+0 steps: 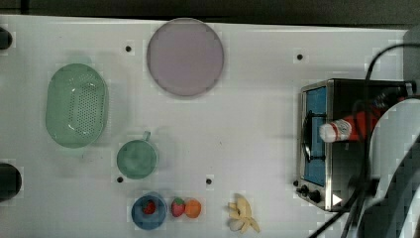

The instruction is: Pick Ketchup from oven and place it on table.

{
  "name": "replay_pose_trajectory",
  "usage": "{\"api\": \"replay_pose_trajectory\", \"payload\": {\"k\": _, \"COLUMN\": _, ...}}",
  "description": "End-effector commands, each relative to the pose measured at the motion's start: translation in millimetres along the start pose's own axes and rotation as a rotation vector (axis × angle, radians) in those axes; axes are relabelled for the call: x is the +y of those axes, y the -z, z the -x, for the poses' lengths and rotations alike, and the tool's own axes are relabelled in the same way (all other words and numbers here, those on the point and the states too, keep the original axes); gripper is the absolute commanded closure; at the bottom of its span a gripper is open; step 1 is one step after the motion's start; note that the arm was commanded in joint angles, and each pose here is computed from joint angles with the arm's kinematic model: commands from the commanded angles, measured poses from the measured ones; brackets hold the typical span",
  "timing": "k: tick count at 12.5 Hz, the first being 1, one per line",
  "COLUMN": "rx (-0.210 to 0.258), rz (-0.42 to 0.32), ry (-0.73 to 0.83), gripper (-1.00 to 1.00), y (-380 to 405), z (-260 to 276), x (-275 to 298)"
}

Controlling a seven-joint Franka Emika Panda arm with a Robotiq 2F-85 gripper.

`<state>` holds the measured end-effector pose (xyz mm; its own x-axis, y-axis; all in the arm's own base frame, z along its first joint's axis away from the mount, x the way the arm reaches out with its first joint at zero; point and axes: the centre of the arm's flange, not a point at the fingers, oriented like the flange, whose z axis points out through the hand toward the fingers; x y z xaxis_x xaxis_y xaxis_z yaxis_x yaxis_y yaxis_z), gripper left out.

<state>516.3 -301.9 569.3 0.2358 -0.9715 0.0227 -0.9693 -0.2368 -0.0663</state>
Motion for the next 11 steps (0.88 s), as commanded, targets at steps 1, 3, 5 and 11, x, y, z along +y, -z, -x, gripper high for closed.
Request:
{"api": "replay_pose_trajectory", "payload": {"k": 1, "rx": -0.031, "rz": -0.044, "ry": 0.288, "gripper": -0.29, "y": 34.7, "z": 111.3, "x": -65.7}}
{"api": "replay_pose_trajectory", "payload": {"k": 3, "rx": -0.039, "rz": -0.053, "ry": 0.397, "gripper": -0.29, "y": 38.3, "z": 165.6, "x": -92.7}}
{"api": "replay_pose_trajectory", "payload": {"k": 5, "rx": -0.057, "rz": -0.028, "ry": 0.485, "gripper": -0.29, "y": 24.6, "z": 217.5, "x": -114.1}}
{"api": "replay_pose_trajectory", "payload": {"k": 11, "rx": -0.125, "rz": 0.195, "ry": 0.392, "gripper": -0.29, "y": -113.1, "z": 303.3, "x": -103.9}}
